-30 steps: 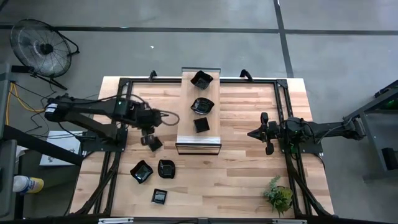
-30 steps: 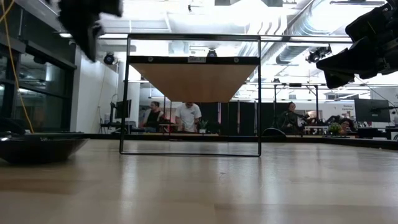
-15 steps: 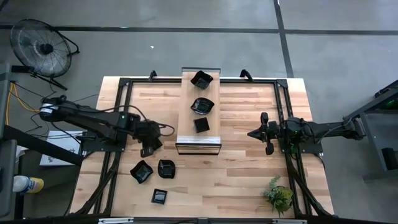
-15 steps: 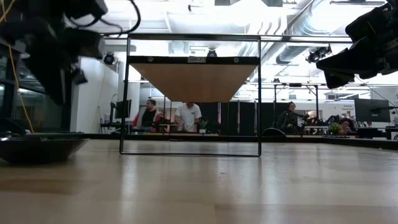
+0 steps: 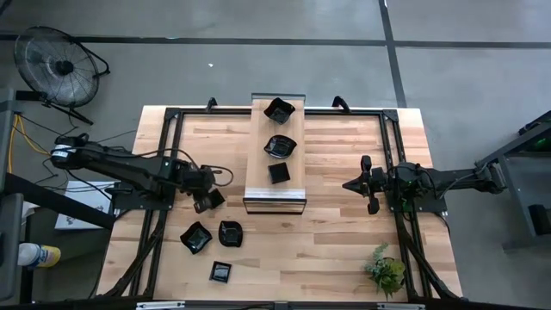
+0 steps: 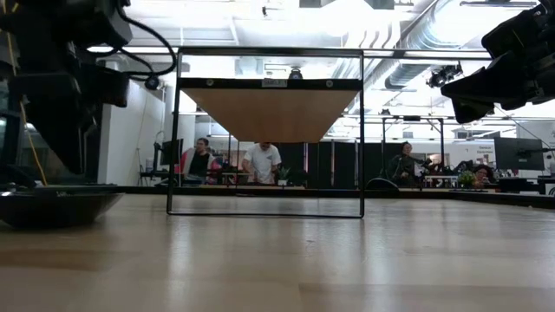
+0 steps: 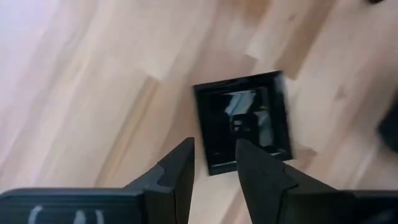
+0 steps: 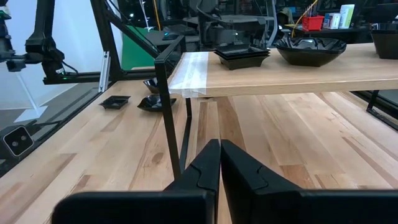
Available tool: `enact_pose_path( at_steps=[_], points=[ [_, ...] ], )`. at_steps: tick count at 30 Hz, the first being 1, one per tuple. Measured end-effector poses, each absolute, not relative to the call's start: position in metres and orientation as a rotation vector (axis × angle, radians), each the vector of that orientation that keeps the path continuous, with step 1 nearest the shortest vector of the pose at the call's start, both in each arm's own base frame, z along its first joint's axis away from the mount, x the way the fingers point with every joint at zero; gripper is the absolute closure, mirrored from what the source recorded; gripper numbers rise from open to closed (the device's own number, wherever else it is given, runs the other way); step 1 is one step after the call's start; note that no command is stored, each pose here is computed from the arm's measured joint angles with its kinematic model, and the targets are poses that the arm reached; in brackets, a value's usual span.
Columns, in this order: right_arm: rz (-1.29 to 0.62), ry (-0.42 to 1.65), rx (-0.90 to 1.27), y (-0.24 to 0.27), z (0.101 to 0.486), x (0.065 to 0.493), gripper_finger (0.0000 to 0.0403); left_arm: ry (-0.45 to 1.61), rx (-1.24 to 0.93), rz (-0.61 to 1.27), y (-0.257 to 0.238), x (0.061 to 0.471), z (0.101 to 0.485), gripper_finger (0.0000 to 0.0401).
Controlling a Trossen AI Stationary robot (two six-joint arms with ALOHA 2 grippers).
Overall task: Pick & Place Mini shaped plates
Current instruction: Stack the square-shaped plate on top of the stacked square-shaped plates on the shelf
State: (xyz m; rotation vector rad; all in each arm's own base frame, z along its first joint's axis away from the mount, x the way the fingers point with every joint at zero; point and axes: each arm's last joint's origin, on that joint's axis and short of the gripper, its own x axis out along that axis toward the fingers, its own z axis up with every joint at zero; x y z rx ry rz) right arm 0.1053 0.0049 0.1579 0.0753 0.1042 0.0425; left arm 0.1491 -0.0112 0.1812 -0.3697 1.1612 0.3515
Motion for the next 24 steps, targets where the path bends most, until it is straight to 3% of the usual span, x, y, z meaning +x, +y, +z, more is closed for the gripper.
enact_pose_path(
  at_steps=[11, 24],
  points=[
    [0.042, 0.104, 0.076, 0.005, 0.158, 0.105, 0.0398, 1.173, -0.422, 0.453, 0.005, 0.148, 0.179, 0.0286],
    [0.043, 0.104, 0.075, 0.005, 0.158, 0.105, 0.04, 1.284, -0.486, 0.382, 0.007, 0.161, 0.164, 0.0286]
  ],
)
